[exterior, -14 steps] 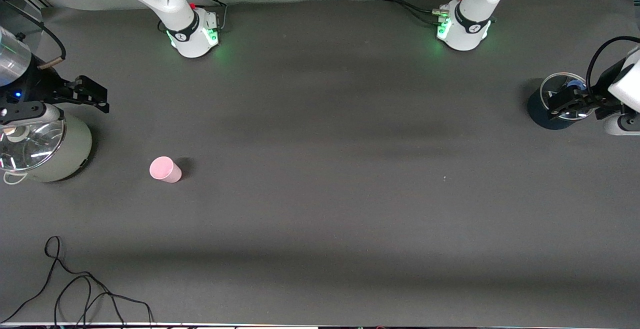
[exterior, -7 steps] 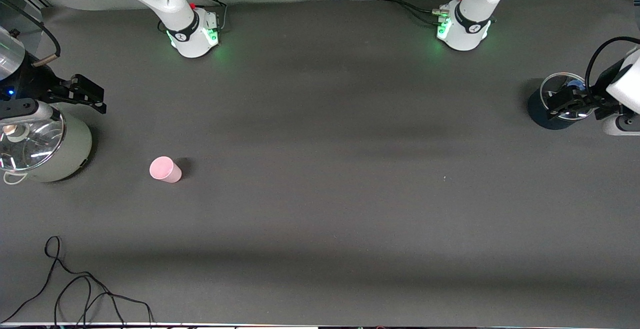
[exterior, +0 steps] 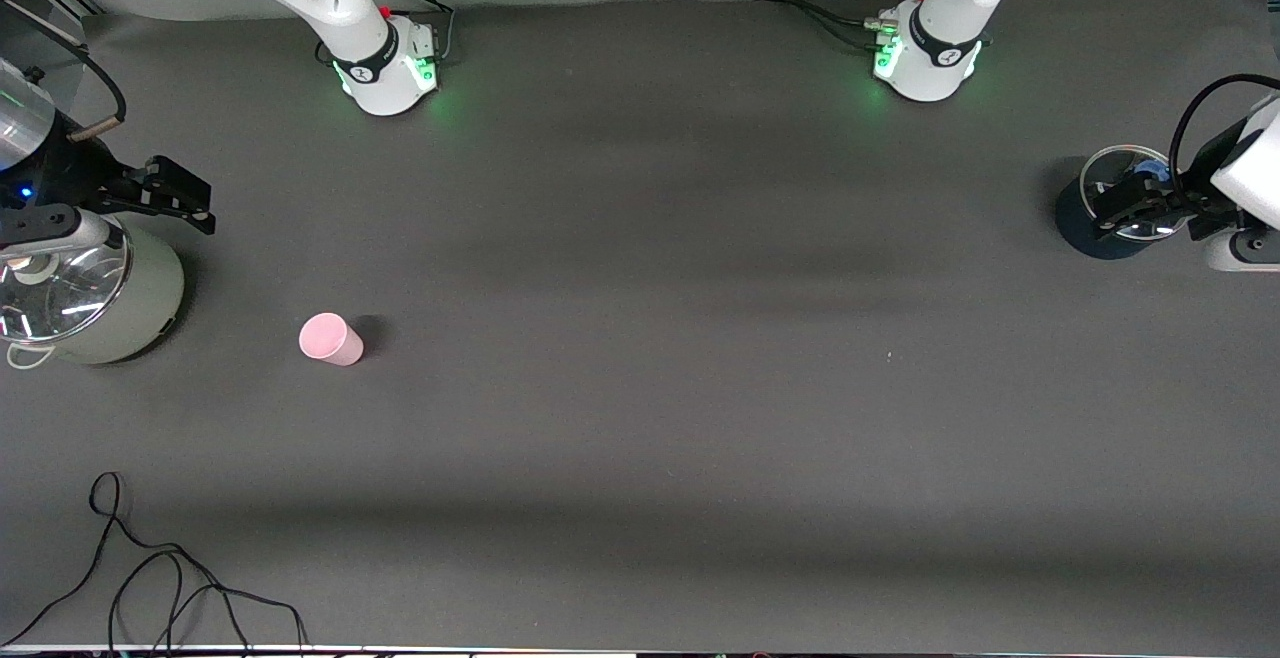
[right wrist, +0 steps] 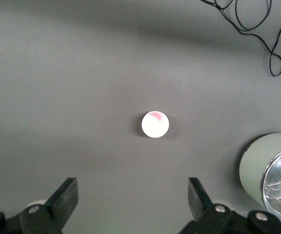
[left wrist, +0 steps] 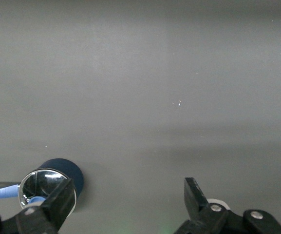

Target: Transfer pink cup from left to right arm

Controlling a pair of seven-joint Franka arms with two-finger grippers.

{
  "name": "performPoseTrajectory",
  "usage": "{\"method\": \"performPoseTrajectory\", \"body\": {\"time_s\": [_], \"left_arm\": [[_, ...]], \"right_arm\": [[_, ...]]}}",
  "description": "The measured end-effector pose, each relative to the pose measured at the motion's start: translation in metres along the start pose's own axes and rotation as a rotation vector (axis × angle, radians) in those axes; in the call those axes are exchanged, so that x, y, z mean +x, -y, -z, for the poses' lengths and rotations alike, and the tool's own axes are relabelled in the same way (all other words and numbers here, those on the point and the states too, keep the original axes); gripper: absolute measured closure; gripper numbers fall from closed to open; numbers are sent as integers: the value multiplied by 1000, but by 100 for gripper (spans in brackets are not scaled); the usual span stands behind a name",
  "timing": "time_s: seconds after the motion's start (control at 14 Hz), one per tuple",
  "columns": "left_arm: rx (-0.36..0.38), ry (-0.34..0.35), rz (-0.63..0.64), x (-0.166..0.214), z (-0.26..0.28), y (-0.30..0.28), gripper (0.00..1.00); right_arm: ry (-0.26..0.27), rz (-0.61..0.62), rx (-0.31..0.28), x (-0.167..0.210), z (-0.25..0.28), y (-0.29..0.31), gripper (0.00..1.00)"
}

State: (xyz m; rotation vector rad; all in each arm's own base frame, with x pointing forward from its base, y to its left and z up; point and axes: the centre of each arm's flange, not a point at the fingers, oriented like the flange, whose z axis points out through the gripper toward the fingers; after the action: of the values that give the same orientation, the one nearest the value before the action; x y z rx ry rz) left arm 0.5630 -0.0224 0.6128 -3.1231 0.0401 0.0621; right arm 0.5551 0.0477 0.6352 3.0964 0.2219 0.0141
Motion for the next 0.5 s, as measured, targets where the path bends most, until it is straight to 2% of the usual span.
{"method": "performPoseTrajectory", "body": {"time_s": [0.29,0.5], "left_arm": [[0,-1,0,0,0,0,0],[0,-1,-1,0,0,0,0]], "right_arm": [[1,-1,2,1,-1,0,0],[-1,-8,54,1,-1,1,0]]}}
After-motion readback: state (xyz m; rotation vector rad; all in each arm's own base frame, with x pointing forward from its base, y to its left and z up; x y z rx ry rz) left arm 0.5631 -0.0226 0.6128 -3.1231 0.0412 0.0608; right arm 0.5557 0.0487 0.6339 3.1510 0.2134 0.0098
